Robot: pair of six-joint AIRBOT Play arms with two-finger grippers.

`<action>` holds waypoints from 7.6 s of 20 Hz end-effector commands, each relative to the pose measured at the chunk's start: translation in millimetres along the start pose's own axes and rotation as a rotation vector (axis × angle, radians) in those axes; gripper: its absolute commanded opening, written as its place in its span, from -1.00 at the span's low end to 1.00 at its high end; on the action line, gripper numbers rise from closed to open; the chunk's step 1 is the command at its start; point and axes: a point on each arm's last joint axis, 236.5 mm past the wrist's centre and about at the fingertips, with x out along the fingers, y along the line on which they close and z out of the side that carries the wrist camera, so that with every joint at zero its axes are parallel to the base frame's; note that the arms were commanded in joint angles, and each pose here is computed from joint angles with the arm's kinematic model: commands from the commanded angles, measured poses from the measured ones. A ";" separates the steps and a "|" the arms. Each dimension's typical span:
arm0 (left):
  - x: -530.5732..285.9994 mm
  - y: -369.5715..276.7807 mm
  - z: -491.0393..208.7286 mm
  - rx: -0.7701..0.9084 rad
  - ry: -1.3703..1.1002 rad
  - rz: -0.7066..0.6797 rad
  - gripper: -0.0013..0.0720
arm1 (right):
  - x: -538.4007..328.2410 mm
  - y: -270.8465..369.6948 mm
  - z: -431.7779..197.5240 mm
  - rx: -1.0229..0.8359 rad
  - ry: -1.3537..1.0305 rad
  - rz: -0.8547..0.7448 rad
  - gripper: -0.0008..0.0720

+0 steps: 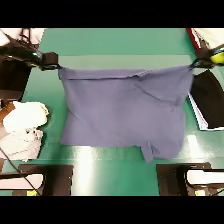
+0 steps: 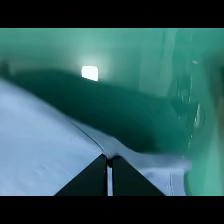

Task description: Fold the shirts.

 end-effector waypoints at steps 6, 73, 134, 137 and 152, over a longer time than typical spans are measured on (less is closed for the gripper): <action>45.1 37.9 88.9 0.013 -0.358 0.071 -0.91 | 69.4 -18.2 96.0 0.014 -0.329 -0.059 -0.94; 31.1 47.2 -307.8 -0.233 0.596 -0.004 -0.91 | 43.0 -5.0 -279.8 0.067 0.421 0.031 -0.05; 46.7 76.4 -36.6 -0.247 -0.169 0.041 0.54 | 100.1 7.3 -14.1 0.100 -0.002 0.197 0.29; 38.5 58.7 -50.6 -0.225 -0.060 -0.004 0.28 | 82.8 -16.8 -42.5 0.093 0.080 0.220 0.28; 59.8 -75.4 -132.8 0.015 0.260 -0.216 -0.90 | 139.2 -81.9 -125.0 0.266 0.297 0.429 0.78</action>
